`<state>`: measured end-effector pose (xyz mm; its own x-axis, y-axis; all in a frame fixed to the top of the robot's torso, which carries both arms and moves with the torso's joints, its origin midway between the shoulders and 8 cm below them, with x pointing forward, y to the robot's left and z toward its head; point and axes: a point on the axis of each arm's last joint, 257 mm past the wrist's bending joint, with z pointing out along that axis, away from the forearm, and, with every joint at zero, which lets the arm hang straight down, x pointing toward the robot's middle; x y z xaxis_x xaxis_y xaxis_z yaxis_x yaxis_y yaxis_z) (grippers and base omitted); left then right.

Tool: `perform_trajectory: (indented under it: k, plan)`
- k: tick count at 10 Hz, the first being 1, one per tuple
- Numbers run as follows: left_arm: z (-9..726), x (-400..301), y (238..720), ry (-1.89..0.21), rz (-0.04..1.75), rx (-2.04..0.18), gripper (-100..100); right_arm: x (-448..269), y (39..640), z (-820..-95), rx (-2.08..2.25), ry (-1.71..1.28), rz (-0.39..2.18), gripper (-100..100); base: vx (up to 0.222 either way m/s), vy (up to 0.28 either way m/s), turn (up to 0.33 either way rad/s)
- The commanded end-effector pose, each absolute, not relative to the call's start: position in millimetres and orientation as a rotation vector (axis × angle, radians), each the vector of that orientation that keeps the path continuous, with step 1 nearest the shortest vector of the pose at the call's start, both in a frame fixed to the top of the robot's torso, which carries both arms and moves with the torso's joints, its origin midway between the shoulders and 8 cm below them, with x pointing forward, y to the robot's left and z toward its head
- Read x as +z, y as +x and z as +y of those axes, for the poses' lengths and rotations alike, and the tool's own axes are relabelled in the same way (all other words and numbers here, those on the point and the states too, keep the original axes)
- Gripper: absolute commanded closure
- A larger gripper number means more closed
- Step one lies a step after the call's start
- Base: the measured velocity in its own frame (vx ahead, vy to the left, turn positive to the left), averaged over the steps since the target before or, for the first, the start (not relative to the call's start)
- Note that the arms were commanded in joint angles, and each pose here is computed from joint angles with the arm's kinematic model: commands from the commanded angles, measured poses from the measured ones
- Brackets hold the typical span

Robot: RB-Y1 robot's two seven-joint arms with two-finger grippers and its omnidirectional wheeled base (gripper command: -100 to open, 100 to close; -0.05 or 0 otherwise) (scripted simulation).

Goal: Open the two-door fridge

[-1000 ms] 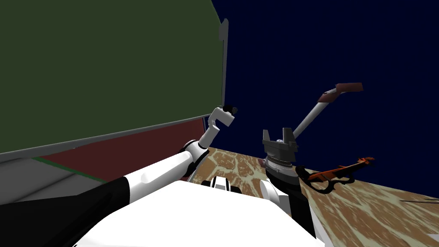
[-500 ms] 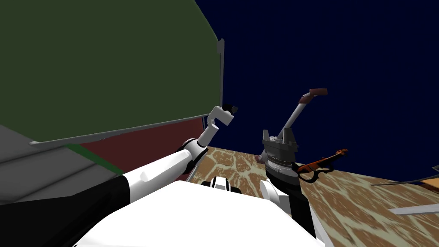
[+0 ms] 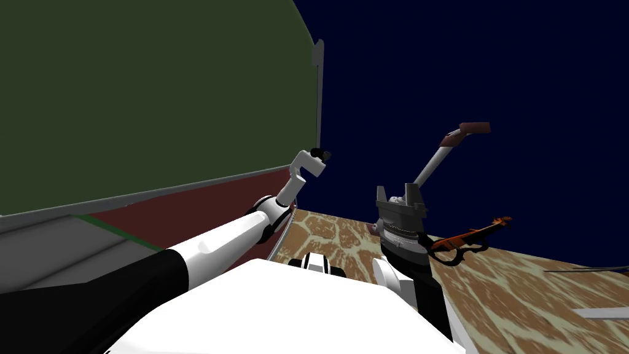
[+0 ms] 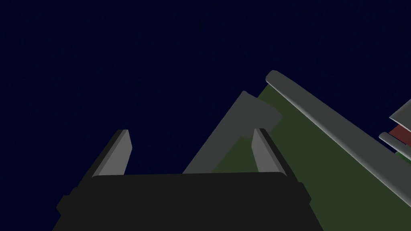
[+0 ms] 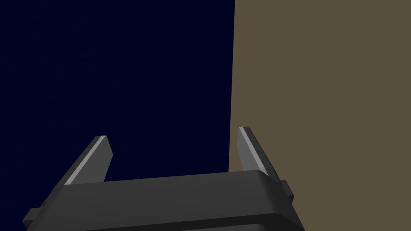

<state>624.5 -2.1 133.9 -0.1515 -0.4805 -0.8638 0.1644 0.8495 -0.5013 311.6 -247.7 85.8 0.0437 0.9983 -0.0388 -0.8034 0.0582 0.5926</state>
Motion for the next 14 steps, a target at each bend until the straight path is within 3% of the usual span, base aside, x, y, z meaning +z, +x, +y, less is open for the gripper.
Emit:
perform_trajectory:
  k: [1,6,10,11,14]
  plan:
    - [8,130,631,-0.282,1.64,-0.554,-100,86,312,-248,1.459,0.476,0.512,0,0.163,0.028,0.091]
    - [7,119,635,-0.332,1.672,-0.558,-100,86,312,-248,1.459,0.476,0.512,0,0.182,0.026,0.085]
    - [4,121,635,-0.329,1.672,-0.565,-100,86,312,-248,1.459,0.476,0.512,0,0.074,0.002,0.001]
    - [3,121,635,-0.328,1.672,-0.566,100,86,312,-248,1.459,0.476,0.512,0,-0.001,0.001,0.029]
    - [-33,122,615,-0.268,1.692,-0.62,100,86,312,-248,1.459,0.475,0.512,0,-0.143,-0.002,-0.088]
